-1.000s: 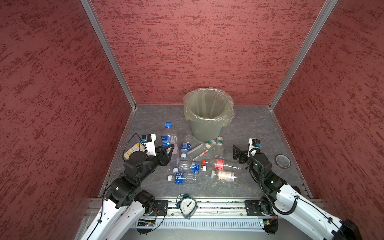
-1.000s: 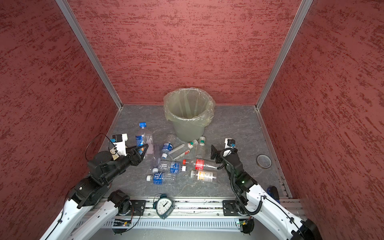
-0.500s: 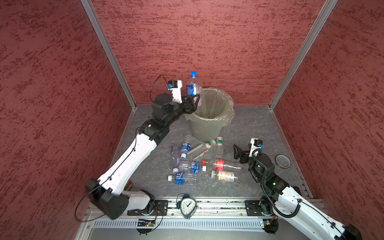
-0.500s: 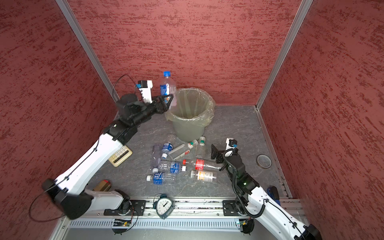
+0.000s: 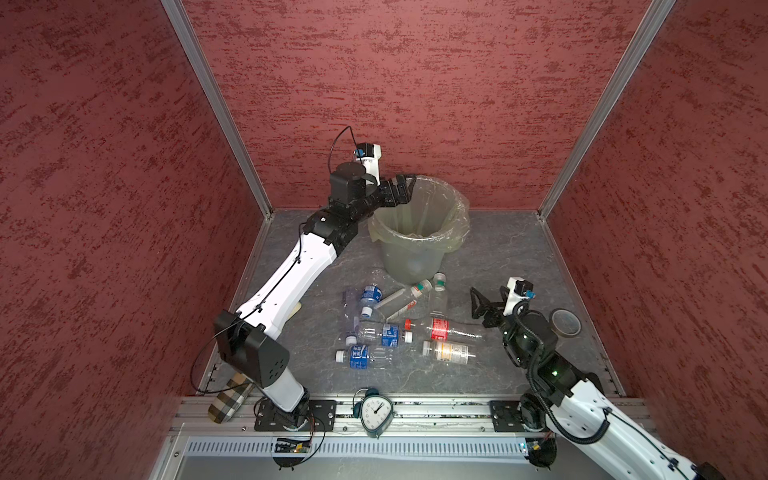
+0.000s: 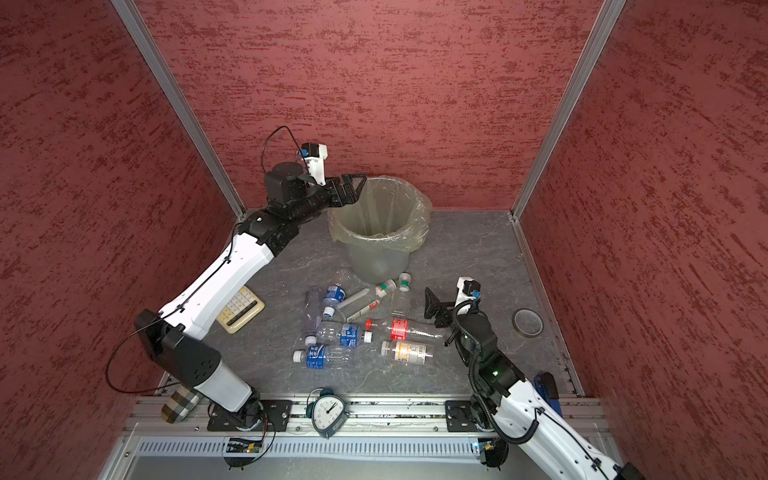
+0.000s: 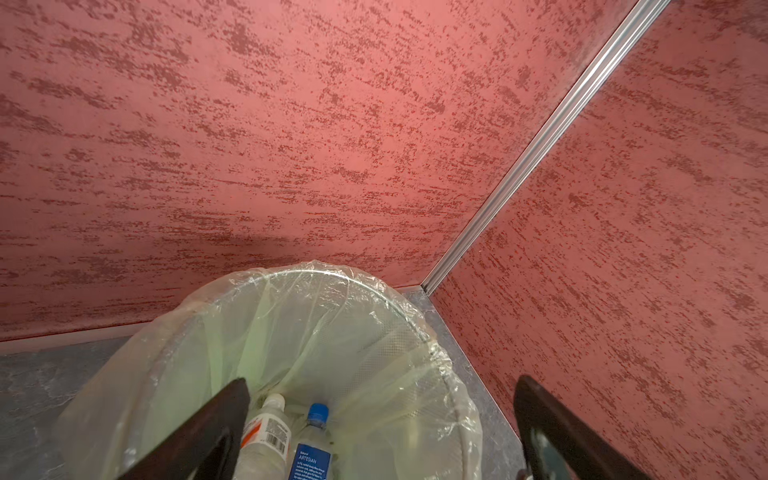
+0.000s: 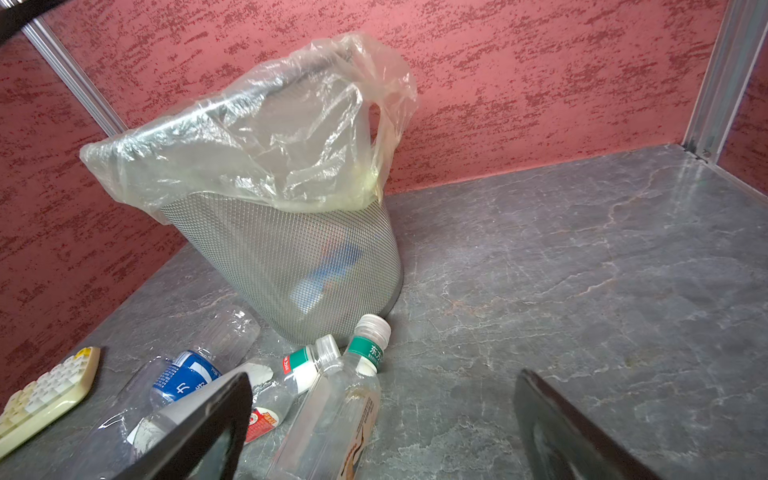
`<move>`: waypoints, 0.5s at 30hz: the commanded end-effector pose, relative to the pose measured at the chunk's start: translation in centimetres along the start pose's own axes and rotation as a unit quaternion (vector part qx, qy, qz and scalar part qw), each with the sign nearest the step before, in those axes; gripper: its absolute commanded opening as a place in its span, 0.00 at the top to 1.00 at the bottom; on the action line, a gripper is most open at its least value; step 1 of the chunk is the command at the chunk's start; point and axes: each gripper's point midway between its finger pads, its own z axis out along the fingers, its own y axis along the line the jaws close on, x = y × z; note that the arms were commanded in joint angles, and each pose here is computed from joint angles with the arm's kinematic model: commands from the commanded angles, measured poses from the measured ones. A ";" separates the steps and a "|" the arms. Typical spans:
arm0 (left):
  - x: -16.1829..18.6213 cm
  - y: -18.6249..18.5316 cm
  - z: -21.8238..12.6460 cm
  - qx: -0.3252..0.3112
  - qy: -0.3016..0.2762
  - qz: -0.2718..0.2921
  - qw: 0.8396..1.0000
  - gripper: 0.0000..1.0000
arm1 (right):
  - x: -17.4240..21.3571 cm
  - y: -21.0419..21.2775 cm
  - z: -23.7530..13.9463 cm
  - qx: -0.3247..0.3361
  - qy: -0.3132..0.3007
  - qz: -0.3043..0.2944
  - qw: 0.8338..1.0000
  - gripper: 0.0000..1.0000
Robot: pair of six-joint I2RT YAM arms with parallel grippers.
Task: Throw the plastic bottles in the bin
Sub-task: 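Swing the left gripper over the bin and open it to drop the bottle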
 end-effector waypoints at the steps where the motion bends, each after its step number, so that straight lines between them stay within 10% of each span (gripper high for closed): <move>1: -0.9 -0.9 -2.5 0.011 -0.017 0.014 1.000 0.01 | -0.1 0.7 0.1 -0.016 0.006 0.003 1.000 0.02; 15: 4.0 1.9 -9.6 -0.029 0.002 0.027 0.999 0.01 | 0.8 0.7 1.0 -0.009 0.023 -0.001 1.000 0.02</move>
